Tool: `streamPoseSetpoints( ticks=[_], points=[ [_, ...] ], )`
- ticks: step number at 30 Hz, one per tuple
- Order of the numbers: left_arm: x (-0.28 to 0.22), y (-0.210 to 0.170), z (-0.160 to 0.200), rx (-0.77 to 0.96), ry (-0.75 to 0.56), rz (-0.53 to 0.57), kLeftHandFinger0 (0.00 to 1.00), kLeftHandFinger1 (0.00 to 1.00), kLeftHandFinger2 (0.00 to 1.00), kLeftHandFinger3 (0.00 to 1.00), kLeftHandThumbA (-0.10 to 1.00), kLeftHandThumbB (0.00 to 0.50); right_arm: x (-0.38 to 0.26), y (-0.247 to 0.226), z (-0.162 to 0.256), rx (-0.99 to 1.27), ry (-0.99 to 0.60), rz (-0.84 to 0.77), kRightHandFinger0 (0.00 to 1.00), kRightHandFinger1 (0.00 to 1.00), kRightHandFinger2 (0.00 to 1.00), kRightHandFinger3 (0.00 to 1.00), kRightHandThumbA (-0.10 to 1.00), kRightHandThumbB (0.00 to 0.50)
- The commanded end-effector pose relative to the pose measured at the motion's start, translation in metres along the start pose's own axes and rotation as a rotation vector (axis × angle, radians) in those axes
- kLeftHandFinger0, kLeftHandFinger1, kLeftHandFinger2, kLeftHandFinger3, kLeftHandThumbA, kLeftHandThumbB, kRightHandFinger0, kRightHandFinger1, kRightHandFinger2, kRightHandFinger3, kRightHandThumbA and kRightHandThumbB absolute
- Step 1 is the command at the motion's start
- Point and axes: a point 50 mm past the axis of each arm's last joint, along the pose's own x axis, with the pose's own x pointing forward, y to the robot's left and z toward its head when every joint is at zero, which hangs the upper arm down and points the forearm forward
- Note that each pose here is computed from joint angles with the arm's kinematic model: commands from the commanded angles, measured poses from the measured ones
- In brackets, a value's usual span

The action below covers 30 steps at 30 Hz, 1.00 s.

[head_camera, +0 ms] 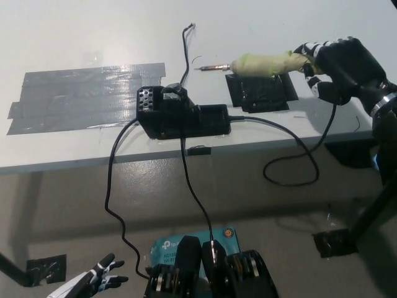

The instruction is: The robot uses its right hand to grab and lift the soldering gun kept on the middle of the table and puts it in its base

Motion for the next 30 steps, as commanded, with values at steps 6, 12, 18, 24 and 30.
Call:
streamPoseSetpoints(
  ticks=[6, 12, 18, 24, 30],
  points=[
    [-0.006, 0.011, 0.005, 0.016, 0.001, 0.018, 1.0, 1.0, 0.93, 1.0, 1.0, 0.5, 0.015, -0.039, 0.006, -0.079, -0.106, -0.096, 0.0, 0.16, 0.58, 0.37, -0.1, 0.043],
    [-0.007, 0.01, 0.006, 0.017, -0.003, 0.027, 1.0, 0.97, 0.9, 1.0, 1.0, 0.486, 0.017, -0.038, 0.015, -0.066, -0.123, -0.079, 0.0, 0.15, 0.57, 0.37, -0.1, 0.036],
    [-0.005, 0.008, 0.005, 0.023, 0.005, 0.018, 1.0, 0.97, 0.89, 1.0, 1.0, 0.5, 0.019, -0.039, 0.017, -0.063, -0.089, -0.073, 0.0, 0.06, 0.44, 0.25, -0.1, 0.001],
    [-0.005, 0.007, 0.005, 0.029, 0.004, 0.012, 1.0, 0.99, 0.89, 1.0, 1.0, 0.5, 0.023, -0.044, 0.018, -0.073, -0.046, -0.072, 0.0, 0.15, 0.57, 0.41, -0.1, 0.0],
    [-0.005, 0.007, 0.006, 0.036, 0.003, 0.015, 1.0, 0.97, 0.89, 1.0, 1.0, 0.5, 0.026, -0.048, 0.02, -0.104, -0.043, -0.071, 0.0, 0.14, 0.51, 0.4, -0.1, 0.058]
  ],
)
